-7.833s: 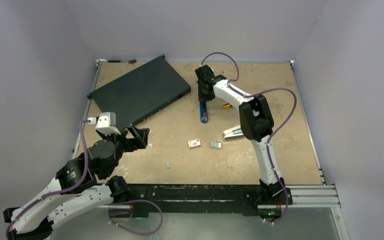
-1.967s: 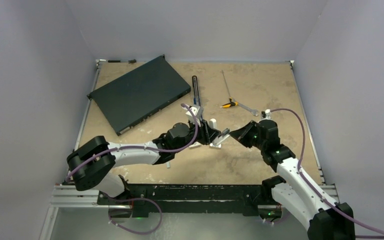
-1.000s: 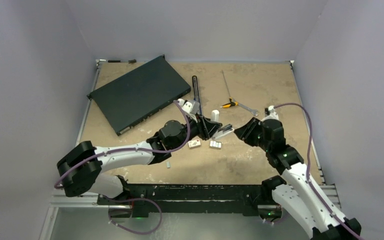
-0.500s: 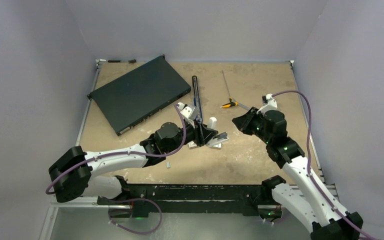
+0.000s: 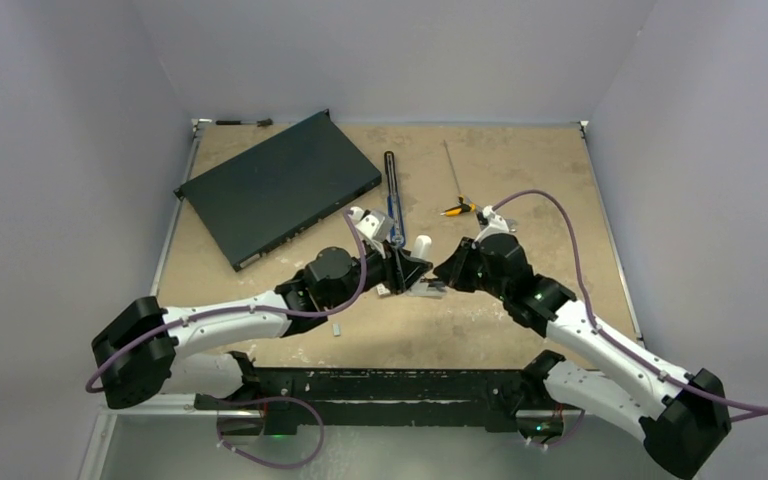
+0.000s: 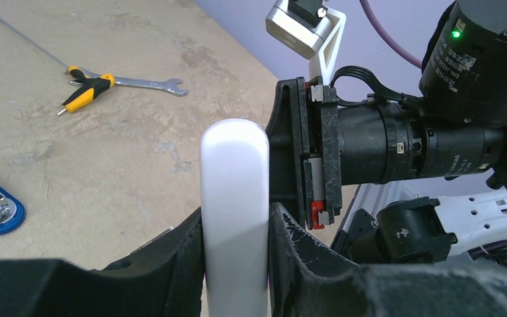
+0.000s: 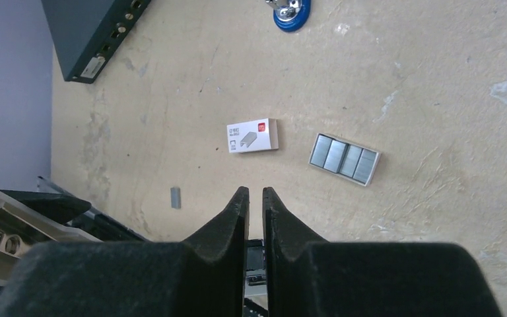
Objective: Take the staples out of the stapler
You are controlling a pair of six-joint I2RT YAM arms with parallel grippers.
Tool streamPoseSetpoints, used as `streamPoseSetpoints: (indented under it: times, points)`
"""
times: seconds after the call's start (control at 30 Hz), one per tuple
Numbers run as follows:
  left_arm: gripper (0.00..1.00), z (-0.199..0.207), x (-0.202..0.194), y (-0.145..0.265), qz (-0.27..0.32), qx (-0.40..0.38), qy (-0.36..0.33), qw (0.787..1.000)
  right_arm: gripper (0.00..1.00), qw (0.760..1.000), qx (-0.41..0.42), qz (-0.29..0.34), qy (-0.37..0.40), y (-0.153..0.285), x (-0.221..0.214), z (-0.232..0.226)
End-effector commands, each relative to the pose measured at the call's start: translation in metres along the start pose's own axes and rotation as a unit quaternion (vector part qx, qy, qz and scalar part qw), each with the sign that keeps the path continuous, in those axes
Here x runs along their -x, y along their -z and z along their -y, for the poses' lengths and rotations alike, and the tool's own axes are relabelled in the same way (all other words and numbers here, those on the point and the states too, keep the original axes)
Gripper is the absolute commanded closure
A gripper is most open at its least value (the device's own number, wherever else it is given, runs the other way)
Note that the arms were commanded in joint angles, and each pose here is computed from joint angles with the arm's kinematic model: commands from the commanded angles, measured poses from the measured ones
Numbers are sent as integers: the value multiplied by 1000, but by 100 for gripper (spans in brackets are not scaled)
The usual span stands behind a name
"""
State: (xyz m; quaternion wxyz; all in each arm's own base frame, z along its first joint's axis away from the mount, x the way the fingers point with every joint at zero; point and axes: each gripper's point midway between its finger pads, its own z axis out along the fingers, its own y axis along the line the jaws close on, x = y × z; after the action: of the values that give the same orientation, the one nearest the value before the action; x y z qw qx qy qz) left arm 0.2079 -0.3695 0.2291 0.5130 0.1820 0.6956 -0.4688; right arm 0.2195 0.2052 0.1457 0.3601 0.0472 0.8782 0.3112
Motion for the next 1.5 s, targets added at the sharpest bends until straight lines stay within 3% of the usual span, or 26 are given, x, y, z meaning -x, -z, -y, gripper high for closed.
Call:
streamPoseSetpoints:
  times: [0.0, 0.53, 0.8, 0.97, 1.47]
  points:
    - [100, 14, 44, 9, 80, -15, 5, 997, 86, 1000, 11, 11, -21, -4, -2, -9]
    - [100, -3, 71, 24, 176, 23, 49, 983, 87, 996, 38, -52, -55, -16, -73, -61]
    - [100, -14, 70, 34, 195, 43, 72, 977, 86, 992, 52, -17, -114, -10, -67, -72]
    - [100, -21, 68, 40, 212, 52, 88, 972, 87, 991, 80, -16, -108, -9, -66, -91]
    - [100, -18, 44, 64, 121, 51, 1, 991, 82, 995, -79, 53, -19, 14, -36, -27]
